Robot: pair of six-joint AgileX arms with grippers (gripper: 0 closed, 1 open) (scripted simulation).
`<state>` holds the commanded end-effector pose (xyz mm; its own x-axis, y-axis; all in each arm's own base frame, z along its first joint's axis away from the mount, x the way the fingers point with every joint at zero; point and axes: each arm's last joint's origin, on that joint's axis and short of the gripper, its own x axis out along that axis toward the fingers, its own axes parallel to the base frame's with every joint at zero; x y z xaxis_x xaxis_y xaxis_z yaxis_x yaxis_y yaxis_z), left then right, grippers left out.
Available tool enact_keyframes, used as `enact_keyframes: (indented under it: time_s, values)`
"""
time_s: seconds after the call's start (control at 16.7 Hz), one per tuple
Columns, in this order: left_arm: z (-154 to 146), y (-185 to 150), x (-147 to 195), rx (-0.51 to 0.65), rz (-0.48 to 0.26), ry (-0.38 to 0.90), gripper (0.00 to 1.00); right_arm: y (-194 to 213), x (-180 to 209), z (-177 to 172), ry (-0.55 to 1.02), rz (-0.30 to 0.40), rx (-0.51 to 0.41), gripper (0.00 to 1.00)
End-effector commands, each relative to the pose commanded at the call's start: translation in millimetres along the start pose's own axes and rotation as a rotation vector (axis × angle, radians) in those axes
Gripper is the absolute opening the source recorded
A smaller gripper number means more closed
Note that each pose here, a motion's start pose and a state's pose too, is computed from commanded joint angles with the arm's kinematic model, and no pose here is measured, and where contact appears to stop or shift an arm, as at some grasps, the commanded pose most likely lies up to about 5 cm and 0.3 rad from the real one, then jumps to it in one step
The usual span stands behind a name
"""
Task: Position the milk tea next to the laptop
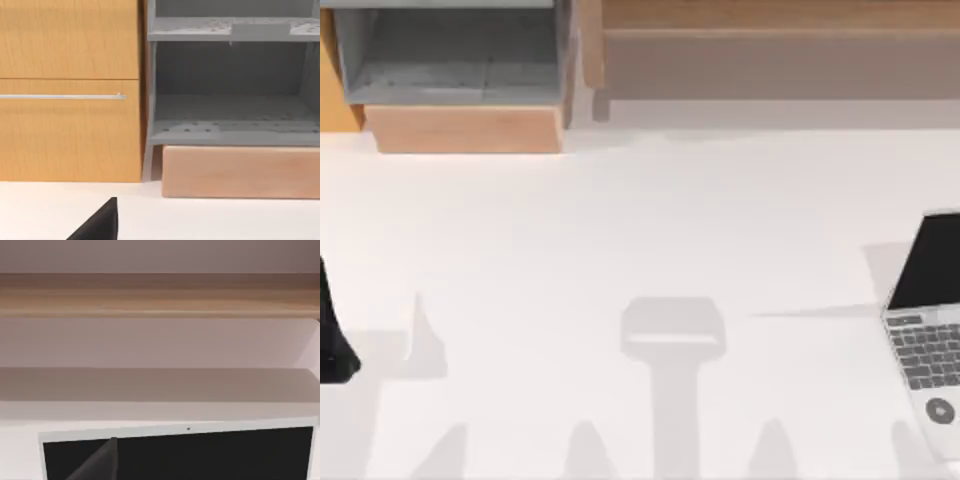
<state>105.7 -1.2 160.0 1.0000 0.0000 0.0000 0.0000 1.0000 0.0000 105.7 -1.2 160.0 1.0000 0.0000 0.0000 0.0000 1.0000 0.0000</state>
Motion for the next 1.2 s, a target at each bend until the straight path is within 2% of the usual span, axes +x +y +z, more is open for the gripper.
enact_keyframes:
  time_s: [0.6, 0.9, 1.2]
  values:
    - [0, 0, 0, 0.0, 0.0, 0.0, 1.0, -15, 22, 12, 0.033, 0.016, -0.016, 1.0]
    - [0, 0, 0, 0.0, 0.0, 0.0, 1.0, -48, 52, 11, 0.086, 0.013, -0.015, 1.0]
    - [0, 0, 0, 0.0, 0.0, 0.0, 1.0, -98, 75, -8, 0.11, 0.004, -0.006, 1.0]
